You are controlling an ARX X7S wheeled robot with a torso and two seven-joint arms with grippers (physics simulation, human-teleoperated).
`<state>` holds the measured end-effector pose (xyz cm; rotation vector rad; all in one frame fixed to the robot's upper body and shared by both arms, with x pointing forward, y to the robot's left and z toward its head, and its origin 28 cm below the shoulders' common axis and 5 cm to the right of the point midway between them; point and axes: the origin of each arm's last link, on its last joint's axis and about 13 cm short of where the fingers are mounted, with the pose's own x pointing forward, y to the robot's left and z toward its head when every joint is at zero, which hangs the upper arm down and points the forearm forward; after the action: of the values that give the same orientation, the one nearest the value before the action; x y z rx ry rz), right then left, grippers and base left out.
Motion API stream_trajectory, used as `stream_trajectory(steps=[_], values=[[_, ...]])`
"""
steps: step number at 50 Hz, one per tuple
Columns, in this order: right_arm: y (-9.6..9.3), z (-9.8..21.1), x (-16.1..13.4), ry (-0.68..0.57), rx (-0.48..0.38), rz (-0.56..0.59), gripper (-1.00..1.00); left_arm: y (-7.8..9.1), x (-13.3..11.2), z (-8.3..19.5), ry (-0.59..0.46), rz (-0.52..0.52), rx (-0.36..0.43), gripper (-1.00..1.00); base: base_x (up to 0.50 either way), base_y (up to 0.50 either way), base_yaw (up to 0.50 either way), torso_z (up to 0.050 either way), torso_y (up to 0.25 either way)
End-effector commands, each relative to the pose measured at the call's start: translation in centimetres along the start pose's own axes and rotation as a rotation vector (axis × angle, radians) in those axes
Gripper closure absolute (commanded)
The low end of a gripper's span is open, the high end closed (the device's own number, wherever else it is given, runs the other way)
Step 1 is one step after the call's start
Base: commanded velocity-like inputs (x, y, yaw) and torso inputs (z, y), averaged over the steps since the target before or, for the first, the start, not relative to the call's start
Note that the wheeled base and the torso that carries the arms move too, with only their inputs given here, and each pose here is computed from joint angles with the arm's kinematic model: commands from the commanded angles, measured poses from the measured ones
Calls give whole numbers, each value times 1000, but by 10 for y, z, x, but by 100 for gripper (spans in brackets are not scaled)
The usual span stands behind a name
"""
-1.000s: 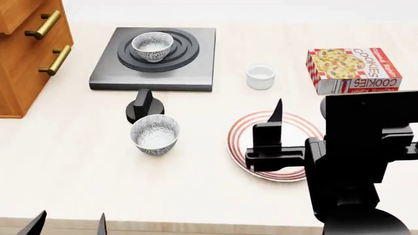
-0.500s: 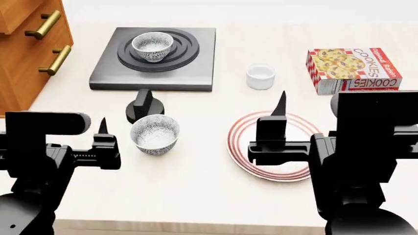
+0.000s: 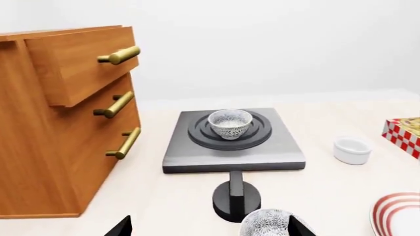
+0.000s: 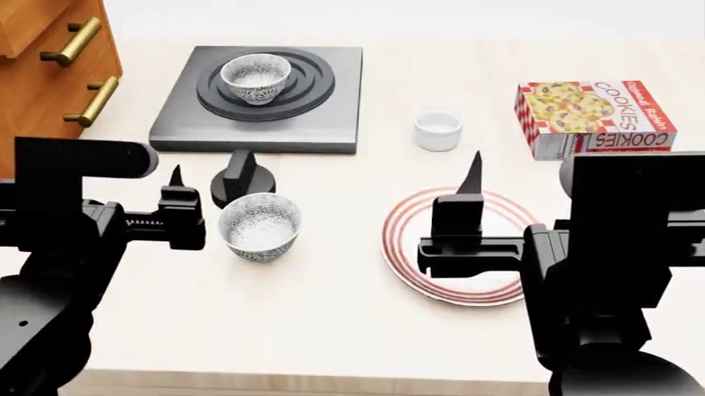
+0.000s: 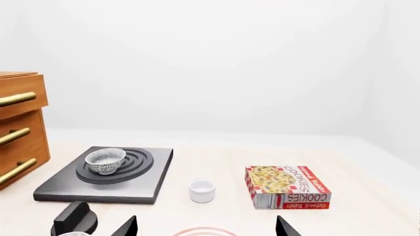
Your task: Pick the akita bowl on the stove and place it on the plate.
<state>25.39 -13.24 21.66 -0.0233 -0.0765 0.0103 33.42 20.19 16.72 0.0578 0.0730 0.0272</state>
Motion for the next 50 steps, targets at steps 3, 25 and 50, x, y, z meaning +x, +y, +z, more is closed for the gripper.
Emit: stream_trajectory(steps=[3,25,50], values=[[0,1,-1,3,1,4,-100,0,1,5,-3,-6,11,-100,0,-284,0,0,0],[-1,0,0,1,4,4,-100,-1,0,3,-1,-15,15,-100,0,-368,0,0,0],[-1,0,0,-1,-3,2,-100,-2,-1,3,-2,-19,15,-100,0,-213,0,0,0]])
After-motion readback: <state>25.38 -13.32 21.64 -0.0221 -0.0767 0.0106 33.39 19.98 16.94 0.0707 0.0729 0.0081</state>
